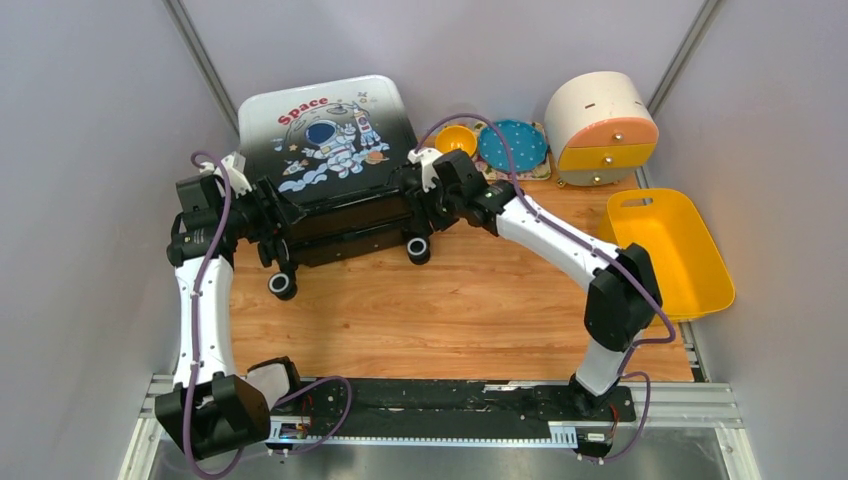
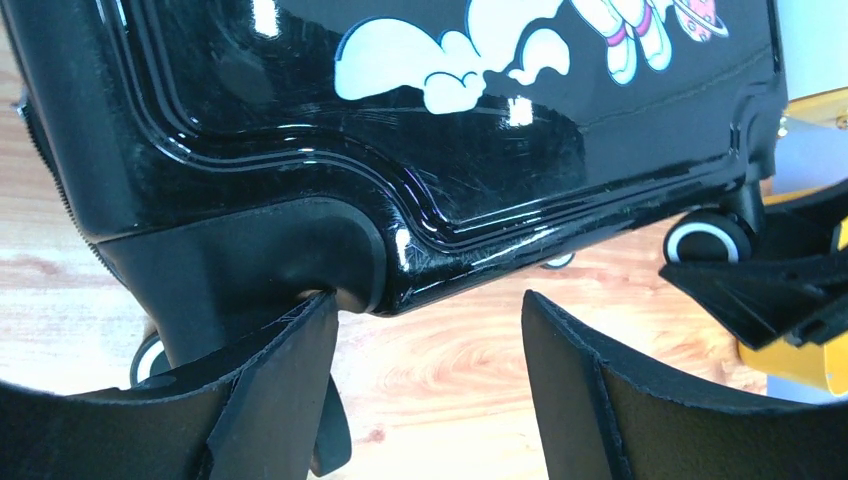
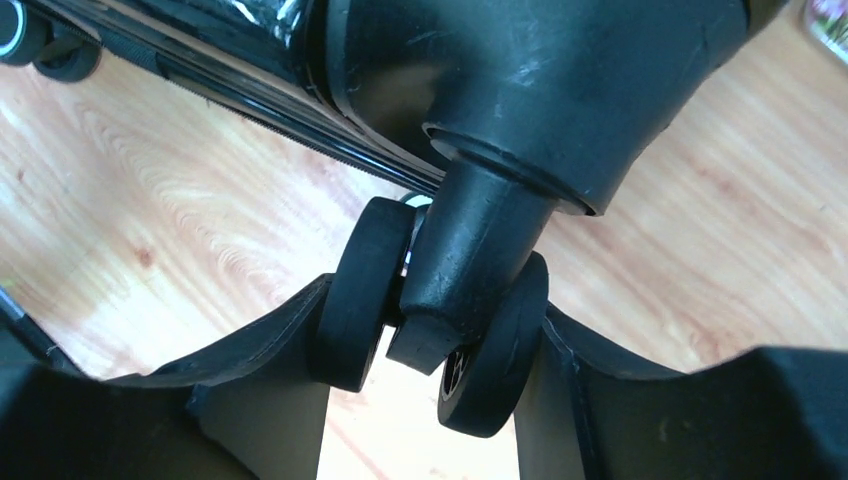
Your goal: Open, take out, and arrange the luggage
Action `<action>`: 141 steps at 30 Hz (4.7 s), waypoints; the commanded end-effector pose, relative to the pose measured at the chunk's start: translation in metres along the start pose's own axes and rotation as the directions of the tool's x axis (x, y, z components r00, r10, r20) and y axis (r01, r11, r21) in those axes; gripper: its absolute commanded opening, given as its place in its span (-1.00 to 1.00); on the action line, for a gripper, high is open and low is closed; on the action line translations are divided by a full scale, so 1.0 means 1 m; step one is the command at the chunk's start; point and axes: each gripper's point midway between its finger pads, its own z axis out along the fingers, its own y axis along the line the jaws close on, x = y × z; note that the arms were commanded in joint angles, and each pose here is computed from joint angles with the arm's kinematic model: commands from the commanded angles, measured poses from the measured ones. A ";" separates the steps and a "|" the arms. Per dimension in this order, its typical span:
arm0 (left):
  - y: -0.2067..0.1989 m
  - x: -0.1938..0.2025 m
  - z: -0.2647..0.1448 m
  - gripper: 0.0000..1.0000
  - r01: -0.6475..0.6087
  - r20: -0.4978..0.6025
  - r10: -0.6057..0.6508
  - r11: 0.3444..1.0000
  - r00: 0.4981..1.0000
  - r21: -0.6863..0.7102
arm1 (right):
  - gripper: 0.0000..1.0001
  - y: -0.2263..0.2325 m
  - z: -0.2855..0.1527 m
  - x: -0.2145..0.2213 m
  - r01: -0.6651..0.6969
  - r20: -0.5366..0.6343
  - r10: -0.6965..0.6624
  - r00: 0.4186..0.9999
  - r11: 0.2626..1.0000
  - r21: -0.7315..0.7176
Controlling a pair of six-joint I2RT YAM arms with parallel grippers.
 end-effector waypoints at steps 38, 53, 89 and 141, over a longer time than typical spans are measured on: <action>0.060 -0.199 0.014 0.35 -0.200 0.301 0.341 0.888 0.891 -0.413 | 0.26 -0.085 -0.077 -0.028 0.163 0.063 -0.164 0.984 0.986 0.022; 0.175 -0.221 0.082 0.31 -0.144 0.242 0.417 0.706 0.876 -0.694 | -0.04 -0.140 0.003 -0.036 0.290 0.097 -0.291 0.952 0.957 0.026; 0.030 -0.214 0.065 0.65 -0.397 0.248 0.449 0.888 0.859 -0.234 | -0.10 -0.047 0.073 -0.001 0.545 0.287 -0.474 0.833 0.791 -0.276; 0.171 -0.300 0.136 0.67 -0.225 0.277 0.574 0.651 0.770 -0.725 | 0.42 -0.129 -0.001 -0.128 -0.166 0.376 0.217 0.901 0.972 -0.163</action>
